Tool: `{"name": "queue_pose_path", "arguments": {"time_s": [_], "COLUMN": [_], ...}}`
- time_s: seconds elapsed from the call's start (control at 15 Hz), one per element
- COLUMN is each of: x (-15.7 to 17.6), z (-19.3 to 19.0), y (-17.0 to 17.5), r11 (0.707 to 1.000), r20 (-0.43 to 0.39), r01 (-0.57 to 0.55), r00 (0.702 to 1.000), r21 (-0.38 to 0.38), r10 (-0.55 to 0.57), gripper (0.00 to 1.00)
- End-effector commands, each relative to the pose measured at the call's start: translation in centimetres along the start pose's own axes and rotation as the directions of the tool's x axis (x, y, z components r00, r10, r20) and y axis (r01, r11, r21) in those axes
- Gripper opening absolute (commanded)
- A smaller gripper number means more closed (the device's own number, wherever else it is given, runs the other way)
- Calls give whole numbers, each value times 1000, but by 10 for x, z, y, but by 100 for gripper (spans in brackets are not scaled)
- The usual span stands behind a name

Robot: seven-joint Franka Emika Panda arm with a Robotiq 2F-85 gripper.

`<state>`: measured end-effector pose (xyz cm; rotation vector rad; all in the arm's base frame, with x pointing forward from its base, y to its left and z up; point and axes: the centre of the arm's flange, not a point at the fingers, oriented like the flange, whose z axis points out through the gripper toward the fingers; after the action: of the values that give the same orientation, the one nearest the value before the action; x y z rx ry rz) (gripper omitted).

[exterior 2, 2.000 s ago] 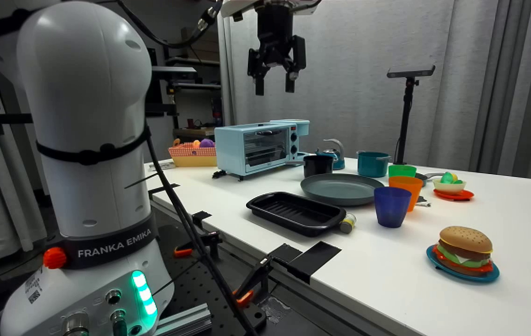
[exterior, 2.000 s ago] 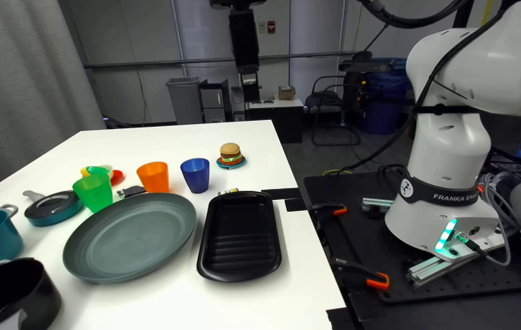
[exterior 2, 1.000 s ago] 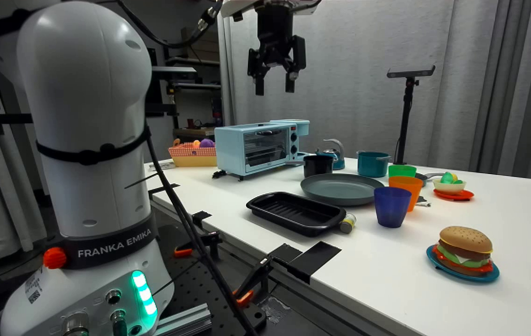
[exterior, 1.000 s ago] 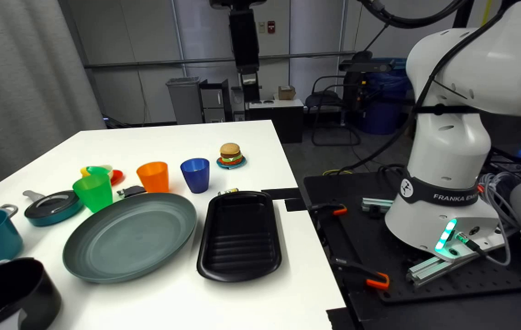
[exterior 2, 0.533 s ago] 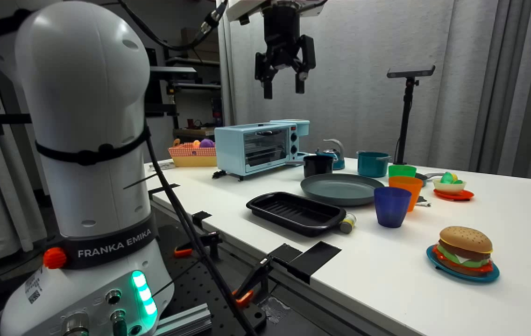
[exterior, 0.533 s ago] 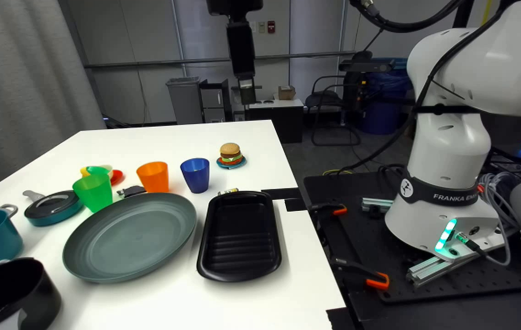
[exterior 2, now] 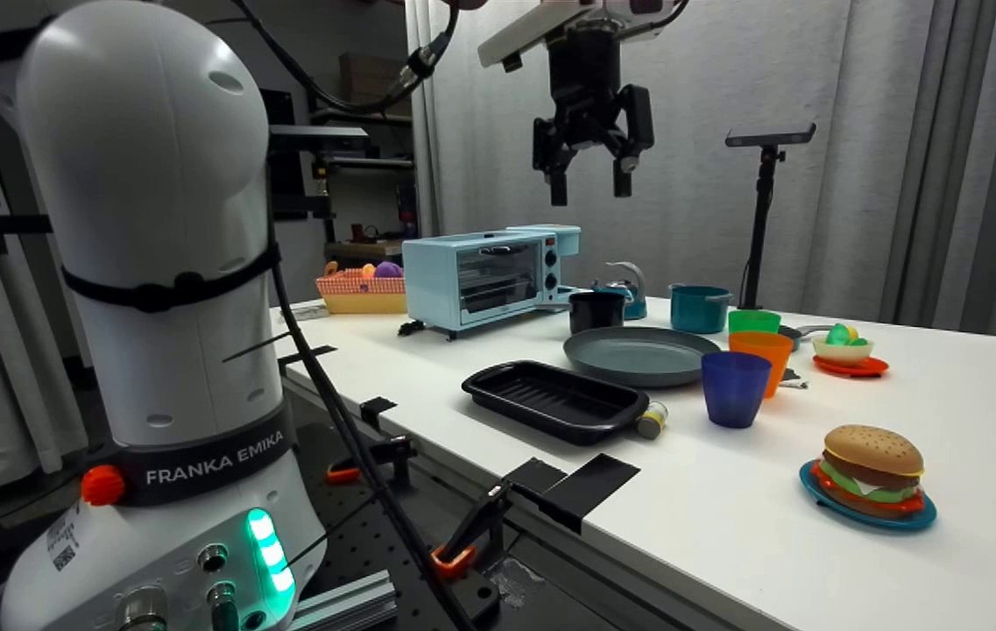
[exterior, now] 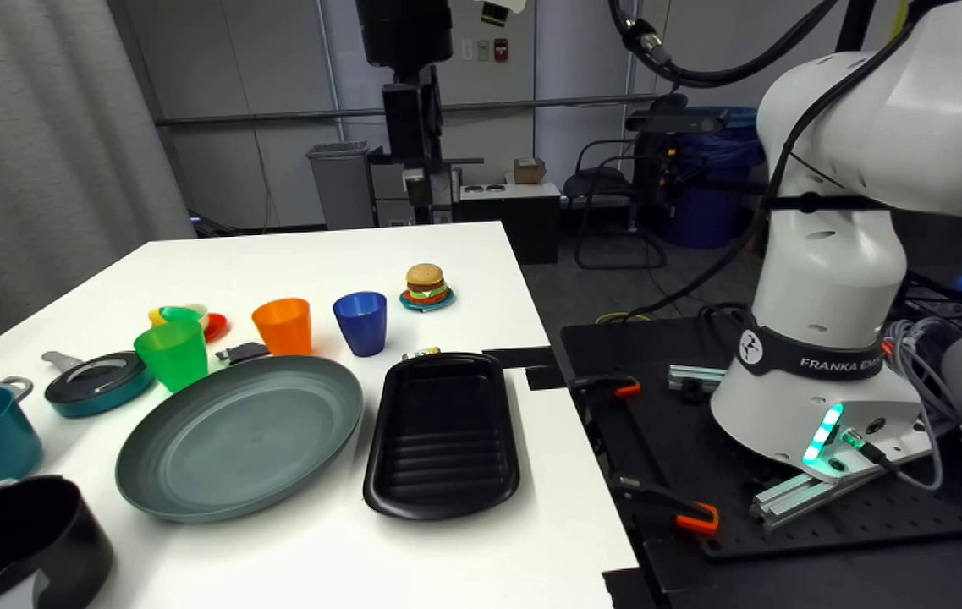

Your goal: Pour the potato fries in the blue cup on the plate

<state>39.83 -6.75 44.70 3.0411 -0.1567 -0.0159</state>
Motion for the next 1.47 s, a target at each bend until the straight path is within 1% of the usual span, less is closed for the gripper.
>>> {"name": "queue_pose_path", "arguments": {"time_s": [0.0,0.47,0.87,0.93,1.0,1.07,1.2,1.4], "x": [26,61,93,97,100,83,90,92], "z": [10,36,50,52,53,52,55,56], "y": [24,53,88,94,98,85,91,92], "r11": [999,995,987,984,984,985,984,983], "r20": [-35,-33,-43,-50,-61,-38,-44,-43], "r01": [-35,-94,-161,-180,-178,-170,-180,-181], "r00": [999,995,986,982,982,985,983,983], "r21": [13,15,27,16,23,12,9,8], "r10": [35,94,162,181,179,170,180,181], "gripper": [100,100,100,100,100,100,100,100]}}
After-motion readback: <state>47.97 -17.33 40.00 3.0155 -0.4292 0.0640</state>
